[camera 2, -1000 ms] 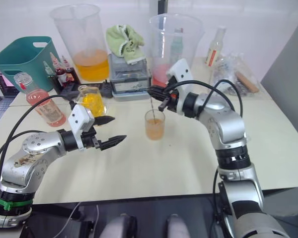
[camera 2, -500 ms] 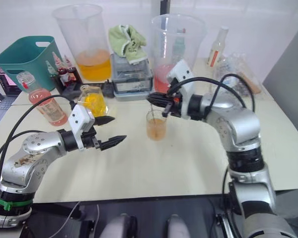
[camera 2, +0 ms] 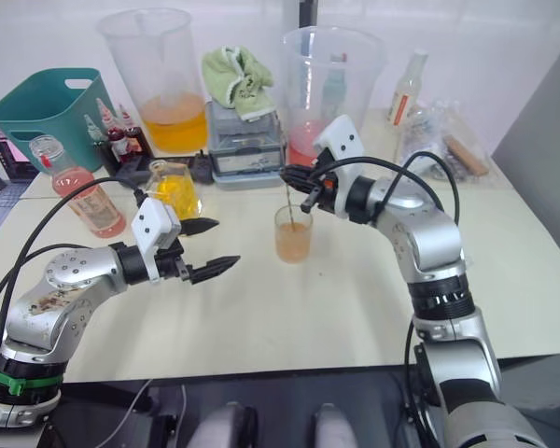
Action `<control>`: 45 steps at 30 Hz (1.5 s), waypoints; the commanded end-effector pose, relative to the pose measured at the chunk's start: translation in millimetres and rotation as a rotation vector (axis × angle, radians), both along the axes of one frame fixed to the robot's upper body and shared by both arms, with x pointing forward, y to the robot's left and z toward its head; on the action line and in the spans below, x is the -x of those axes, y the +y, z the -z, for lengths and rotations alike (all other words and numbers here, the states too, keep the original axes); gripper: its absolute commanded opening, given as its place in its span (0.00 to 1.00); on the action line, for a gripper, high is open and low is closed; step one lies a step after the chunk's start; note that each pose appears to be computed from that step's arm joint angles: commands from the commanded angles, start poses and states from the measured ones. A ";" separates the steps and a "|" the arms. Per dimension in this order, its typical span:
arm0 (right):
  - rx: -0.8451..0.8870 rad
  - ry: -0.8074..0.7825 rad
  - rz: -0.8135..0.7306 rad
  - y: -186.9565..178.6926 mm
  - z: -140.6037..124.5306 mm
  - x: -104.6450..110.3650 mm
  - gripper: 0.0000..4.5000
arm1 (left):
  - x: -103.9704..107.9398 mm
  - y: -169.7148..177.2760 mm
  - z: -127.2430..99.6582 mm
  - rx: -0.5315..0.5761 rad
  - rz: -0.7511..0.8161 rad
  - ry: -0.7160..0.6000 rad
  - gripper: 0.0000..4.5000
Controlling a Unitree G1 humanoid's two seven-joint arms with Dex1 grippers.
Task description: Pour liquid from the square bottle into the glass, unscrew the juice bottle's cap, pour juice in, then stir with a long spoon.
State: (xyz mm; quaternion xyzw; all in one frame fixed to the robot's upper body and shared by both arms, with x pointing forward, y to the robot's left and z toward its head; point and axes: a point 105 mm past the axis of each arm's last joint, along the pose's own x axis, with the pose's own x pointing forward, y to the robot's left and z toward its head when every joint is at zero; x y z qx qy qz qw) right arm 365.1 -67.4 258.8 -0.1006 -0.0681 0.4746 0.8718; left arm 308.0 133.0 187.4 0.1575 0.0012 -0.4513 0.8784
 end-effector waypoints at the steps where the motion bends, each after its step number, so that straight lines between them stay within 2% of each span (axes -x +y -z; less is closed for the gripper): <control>1: -0.029 -0.019 -0.033 -5.5 -20.7 12.3 0.00 | 2.8 0.7 -12.1 0.004 0.008 -0.053 0.99; 13: 0.001 -0.007 0.055 -44.7 -53.1 19.0 0.00 | 1.9 -5.0 -10.3 0.025 0.025 -0.054 0.99; 27: -0.076 0.028 -0.024 -35.3 -71.0 37.3 0.00 | 1.7 -7.0 -7.6 0.036 0.029 -0.055 0.99; 32: -0.112 0.032 0.026 -42.9 -79.2 33.5 0.00 | 2.5 -7.9 -9.1 0.040 0.036 -0.067 0.99; 37: -0.082 0.021 0.001 -44.1 -86.8 41.1 0.00 | 6.1 -9.5 -14.5 0.055 0.065 -0.078 0.99; 41: -0.080 0.026 0.057 -50.9 -94.1 37.7 0.00 | 4.6 -9.3 -17.5 0.055 0.065 -0.088 0.99; 43: -0.044 0.072 0.155 -57.3 -91.3 28.3 0.00 | 3.9 -9.9 -16.4 0.054 0.064 -0.088 0.99; 45: -0.043 0.084 0.184 -58.9 -92.0 24.1 0.00 | 3.7 -10.6 -15.6 0.056 0.063 -0.087 0.99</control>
